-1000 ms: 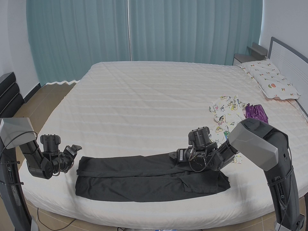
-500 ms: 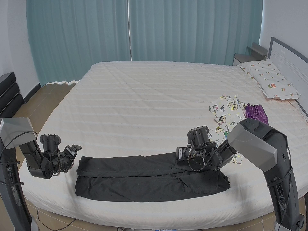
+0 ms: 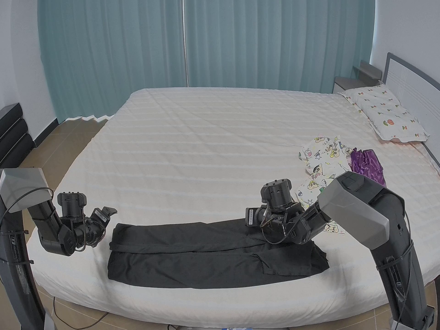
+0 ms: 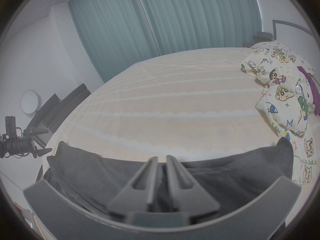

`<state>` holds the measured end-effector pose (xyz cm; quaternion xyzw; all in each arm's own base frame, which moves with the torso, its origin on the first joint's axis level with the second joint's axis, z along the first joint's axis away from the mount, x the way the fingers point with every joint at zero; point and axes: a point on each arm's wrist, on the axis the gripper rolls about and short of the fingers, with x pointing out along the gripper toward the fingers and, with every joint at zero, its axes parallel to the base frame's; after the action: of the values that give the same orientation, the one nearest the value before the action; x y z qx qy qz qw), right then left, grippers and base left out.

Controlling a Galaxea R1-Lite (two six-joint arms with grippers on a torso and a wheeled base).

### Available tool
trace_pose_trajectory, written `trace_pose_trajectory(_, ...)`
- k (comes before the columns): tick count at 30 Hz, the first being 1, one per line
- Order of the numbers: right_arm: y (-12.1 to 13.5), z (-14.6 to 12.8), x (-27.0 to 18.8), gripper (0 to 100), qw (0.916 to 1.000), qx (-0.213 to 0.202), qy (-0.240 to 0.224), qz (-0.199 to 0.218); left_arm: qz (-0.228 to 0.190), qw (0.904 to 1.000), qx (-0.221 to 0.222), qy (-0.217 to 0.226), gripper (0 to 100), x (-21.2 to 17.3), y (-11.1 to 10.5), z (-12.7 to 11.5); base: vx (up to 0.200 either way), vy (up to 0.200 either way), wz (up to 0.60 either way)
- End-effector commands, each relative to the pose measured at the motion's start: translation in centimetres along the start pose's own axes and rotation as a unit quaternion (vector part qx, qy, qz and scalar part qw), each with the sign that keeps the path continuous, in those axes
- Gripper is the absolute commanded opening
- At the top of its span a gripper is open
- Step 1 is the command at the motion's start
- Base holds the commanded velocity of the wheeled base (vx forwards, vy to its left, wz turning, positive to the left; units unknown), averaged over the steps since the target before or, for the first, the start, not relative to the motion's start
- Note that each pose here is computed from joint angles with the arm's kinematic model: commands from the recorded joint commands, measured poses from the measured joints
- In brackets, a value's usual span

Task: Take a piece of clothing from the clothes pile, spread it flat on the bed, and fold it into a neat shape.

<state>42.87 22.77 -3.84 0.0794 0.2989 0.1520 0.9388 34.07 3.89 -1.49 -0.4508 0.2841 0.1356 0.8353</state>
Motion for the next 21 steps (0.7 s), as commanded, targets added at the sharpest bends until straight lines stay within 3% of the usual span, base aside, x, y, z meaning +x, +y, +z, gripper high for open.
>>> trace_pose_trajectory(1, 0.0, -0.4, 0.2, 100, 1.0000, 0.001, 0.004, 0.000, 0.000, 1.0000, 0.001, 0.000, 100, 0.0, 0.0, 0.0, 0.000, 0.000, 0.00)
trace_pose_trajectory(7, 0.2, 0.9, -0.8, 100, 0.9996, 0.013, -0.023, 0.005, 0.001, 1.0000, 0.002, 0.001, 100, -0.1, 0.1, 0.0, 0.000, 0.000, 0.00)
trace_pose_trajectory(12, -0.5, 3.6, -6.6, 100, 0.9972, 0.066, -0.034, 0.001, -0.002, 0.9996, 0.029, 0.000, 100, -0.2, -0.3, 0.0, 0.000, 0.000, 0.00)
trace_pose_trajectory(16, -2.4, 2.9, -10.1, 100, 0.9930, 0.116, -0.013, -0.022, -0.005, 0.9961, 0.088, 0.004, 100, 0.2, -0.6, -0.3, 0.000, 0.000, 0.00)
trace_pose_trajectory(21, -4.8, 1.0, -12.9, 100, 0.9835, 0.176, -0.008, -0.039, -0.017, 0.9928, 0.118, 0.009, 100, 1.1, -2.3, -0.3, 0.000, 0.000, 0.00)
